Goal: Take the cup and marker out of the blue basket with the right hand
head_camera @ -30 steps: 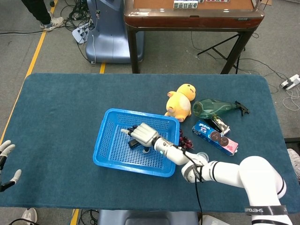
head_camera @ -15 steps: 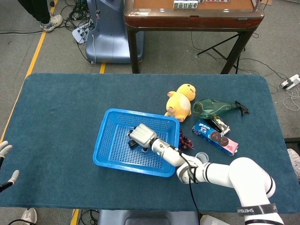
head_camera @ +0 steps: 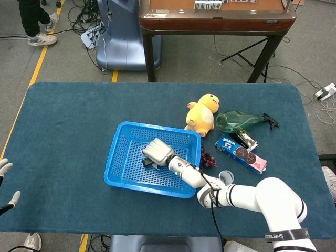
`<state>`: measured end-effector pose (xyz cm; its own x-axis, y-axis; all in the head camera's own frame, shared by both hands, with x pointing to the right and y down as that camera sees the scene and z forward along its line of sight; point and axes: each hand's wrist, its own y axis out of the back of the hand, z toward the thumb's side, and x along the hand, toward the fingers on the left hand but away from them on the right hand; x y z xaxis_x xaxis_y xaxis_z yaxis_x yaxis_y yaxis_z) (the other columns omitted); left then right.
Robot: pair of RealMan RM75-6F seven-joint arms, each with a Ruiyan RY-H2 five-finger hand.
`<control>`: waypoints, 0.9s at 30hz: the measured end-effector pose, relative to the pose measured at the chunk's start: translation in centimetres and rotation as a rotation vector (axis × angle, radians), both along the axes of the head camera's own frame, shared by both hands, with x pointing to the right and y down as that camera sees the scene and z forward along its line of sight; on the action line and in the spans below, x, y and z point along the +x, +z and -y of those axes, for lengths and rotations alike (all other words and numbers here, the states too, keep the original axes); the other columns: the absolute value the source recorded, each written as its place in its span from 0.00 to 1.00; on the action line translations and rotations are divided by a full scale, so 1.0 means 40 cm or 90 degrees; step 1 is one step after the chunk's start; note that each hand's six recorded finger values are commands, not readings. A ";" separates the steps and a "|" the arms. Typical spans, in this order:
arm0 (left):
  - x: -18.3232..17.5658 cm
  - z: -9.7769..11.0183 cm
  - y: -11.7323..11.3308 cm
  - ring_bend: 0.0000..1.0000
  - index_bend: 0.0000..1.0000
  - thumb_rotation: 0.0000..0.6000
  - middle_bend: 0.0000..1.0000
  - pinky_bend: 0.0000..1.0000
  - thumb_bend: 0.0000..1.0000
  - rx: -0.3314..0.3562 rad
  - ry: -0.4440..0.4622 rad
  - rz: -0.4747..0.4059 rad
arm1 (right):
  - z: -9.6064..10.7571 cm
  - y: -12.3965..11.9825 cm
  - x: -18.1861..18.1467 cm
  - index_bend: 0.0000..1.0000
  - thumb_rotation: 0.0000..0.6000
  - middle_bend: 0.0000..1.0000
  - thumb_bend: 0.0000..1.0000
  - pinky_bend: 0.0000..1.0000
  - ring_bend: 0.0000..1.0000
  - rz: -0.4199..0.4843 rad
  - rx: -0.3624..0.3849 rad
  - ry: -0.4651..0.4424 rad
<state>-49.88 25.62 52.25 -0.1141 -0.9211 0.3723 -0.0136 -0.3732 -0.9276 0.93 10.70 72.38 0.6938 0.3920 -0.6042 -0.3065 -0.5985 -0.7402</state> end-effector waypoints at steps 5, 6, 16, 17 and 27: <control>-0.001 0.002 0.000 0.09 0.20 1.00 0.11 0.10 0.31 0.001 0.000 0.001 | 0.017 -0.039 -0.002 0.55 1.00 0.50 0.39 0.76 0.56 0.031 -0.001 0.016; -0.001 0.003 -0.002 0.09 0.20 1.00 0.11 0.10 0.31 0.003 0.000 0.001 | 0.022 -0.049 -0.001 0.55 1.00 0.50 0.39 0.76 0.56 0.037 0.001 0.018; 0.004 0.009 -0.006 0.09 0.20 1.00 0.11 0.10 0.31 0.007 0.006 -0.003 | 0.101 -0.228 0.114 0.55 1.00 0.51 0.39 0.76 0.56 0.105 0.058 0.057; 0.005 0.010 -0.005 0.09 0.20 1.00 0.11 0.10 0.31 0.007 0.007 -0.004 | 0.110 -0.246 0.137 0.55 1.00 0.51 0.40 0.76 0.56 0.107 0.066 0.064; 0.019 0.013 0.004 0.09 0.20 1.00 0.11 0.10 0.31 0.002 0.016 -0.010 | 0.145 -0.342 0.465 0.55 1.00 0.51 0.39 0.76 0.56 0.042 0.112 0.167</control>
<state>-49.13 25.08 52.41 -0.0850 -0.9249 0.3706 -0.0184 -0.3704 -0.9287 19.52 4.91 58.71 0.5908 0.6566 -0.4689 -0.1073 -0.5121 -0.8522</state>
